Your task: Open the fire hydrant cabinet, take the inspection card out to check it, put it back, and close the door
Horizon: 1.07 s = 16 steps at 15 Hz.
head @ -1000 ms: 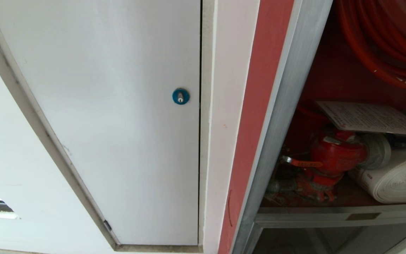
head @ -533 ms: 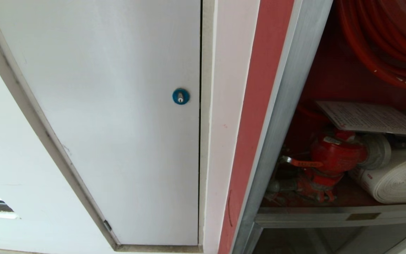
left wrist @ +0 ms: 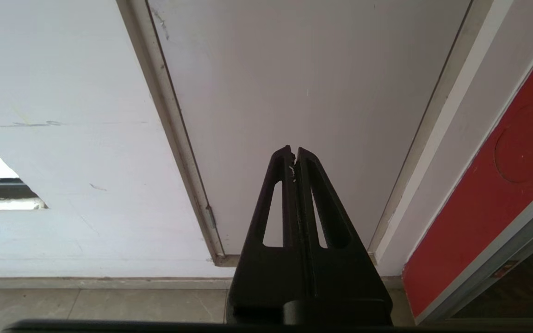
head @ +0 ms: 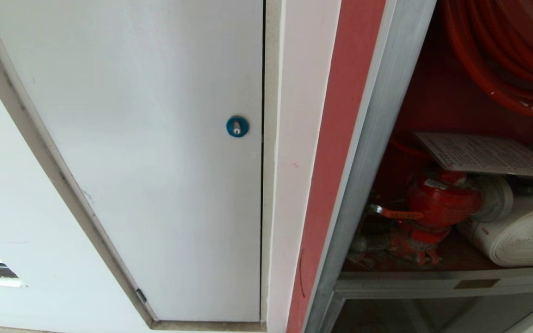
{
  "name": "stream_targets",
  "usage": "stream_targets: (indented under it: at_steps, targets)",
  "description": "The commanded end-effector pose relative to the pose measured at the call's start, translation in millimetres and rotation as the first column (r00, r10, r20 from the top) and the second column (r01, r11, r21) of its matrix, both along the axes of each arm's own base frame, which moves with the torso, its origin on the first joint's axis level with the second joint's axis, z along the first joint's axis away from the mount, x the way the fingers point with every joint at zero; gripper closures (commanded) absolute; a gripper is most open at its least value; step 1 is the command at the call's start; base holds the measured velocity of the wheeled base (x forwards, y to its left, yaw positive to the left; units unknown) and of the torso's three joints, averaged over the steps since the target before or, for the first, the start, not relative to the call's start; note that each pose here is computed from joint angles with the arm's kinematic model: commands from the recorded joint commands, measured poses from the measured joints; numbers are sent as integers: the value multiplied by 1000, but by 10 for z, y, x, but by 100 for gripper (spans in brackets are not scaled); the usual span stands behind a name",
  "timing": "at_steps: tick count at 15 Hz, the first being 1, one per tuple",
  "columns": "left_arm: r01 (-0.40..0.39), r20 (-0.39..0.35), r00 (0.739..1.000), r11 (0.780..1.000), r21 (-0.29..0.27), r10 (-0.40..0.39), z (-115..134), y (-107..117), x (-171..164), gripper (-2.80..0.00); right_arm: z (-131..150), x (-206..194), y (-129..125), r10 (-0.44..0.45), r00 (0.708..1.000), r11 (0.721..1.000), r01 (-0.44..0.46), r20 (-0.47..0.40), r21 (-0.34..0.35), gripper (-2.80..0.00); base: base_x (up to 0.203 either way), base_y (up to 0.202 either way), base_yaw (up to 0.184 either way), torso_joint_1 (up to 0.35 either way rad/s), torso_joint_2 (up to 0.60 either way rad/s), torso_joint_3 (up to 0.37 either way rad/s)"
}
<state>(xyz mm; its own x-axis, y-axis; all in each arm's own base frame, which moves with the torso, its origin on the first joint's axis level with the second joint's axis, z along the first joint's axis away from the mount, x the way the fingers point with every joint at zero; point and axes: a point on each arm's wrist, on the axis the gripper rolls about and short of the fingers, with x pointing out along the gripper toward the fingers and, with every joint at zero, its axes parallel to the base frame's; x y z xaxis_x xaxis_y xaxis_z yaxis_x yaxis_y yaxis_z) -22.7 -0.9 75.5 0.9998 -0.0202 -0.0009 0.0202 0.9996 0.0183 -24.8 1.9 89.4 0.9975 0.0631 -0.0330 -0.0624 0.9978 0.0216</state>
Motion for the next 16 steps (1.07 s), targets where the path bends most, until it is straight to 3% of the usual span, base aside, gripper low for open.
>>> stream_targets:
  at_steps: [1, 5, 9, 16]
  targets:
    - [0, -1, 1000, 1000, 0, 0, -3, 0, 2, 0, -16, -18, -7, -31, 997, 1000, 31, 74, -2, 0, 0, 0, 0, 0, 0, 0]
    - [0, -1, 1000, 1000, 0, 0, 0, 0, 1, 0, -125, 20, -17, -72, 996, 997, 74, 49, -29, 0, 0, 0, 0, 0, 0, 0]
    - [0, -1, 1000, 1000, 0, 0, 0, 0, 1, 0, -137, 20, -24, -102, 994, 995, 101, 33, 24, 0, 0, 0, 0, 0, 0, 0]
    - [0, -1, 1000, 1000, 0, 0, -3, 0, 2, 0, -137, 20, -24, -102, 994, 994, 101, 33, 27, 0, 0, 0, 0, 0, 0, 0]
